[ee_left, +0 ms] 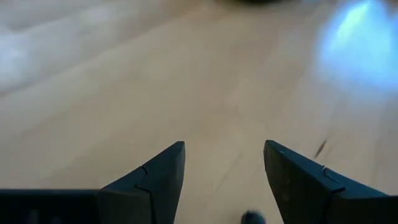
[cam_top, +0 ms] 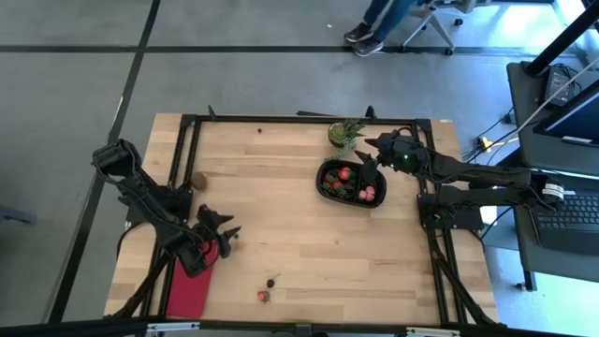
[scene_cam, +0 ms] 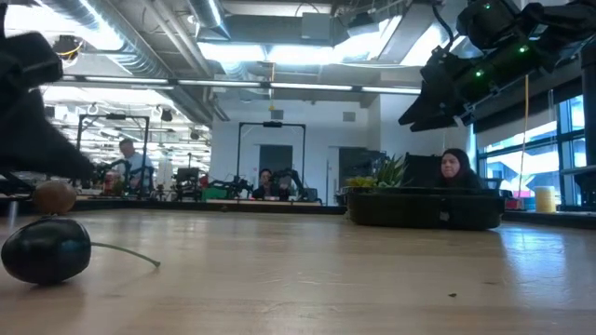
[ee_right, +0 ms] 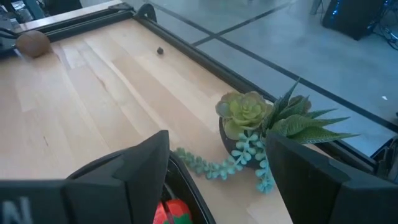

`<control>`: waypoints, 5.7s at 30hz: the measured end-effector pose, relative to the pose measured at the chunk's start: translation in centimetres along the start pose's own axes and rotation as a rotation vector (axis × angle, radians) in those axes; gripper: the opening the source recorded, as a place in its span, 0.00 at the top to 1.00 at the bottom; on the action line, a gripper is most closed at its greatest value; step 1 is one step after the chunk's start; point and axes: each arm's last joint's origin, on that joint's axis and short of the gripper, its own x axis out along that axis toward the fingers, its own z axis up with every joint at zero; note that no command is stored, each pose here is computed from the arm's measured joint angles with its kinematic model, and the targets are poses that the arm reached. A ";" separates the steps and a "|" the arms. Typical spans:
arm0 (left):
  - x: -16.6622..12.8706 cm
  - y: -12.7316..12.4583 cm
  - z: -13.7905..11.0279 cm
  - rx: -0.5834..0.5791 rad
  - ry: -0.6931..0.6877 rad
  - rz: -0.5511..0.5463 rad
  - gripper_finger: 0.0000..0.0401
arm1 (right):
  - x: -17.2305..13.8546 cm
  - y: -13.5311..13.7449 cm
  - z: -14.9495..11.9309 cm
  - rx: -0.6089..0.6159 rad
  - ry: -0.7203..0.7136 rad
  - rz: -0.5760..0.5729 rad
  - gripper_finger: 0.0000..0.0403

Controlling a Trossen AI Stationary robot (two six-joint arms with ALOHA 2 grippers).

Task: Pick and placing Produce into tupperware
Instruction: Put the blueberry into the of the black bin

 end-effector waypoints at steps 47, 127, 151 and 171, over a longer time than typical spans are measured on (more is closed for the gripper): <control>1.8 -1.1 -1.6 0.176 0.243 -0.052 0.48 | 0.0 0.0 0.1 0.051 -0.005 0.001 0.34; 1.3 -1.0 -0.9 0.121 0.301 -0.071 0.87 | 0.0 0.0 0.0 0.044 0.003 0.000 0.34; 1.6 -1.0 -0.6 0.133 0.246 -0.054 0.93 | 0.0 0.0 0.0 0.044 0.003 0.000 0.34; 10.1 -2.0 9.2 0.055 -0.090 -0.178 0.95 | 0.0 0.1 0.4 0.028 -0.036 0.006 0.34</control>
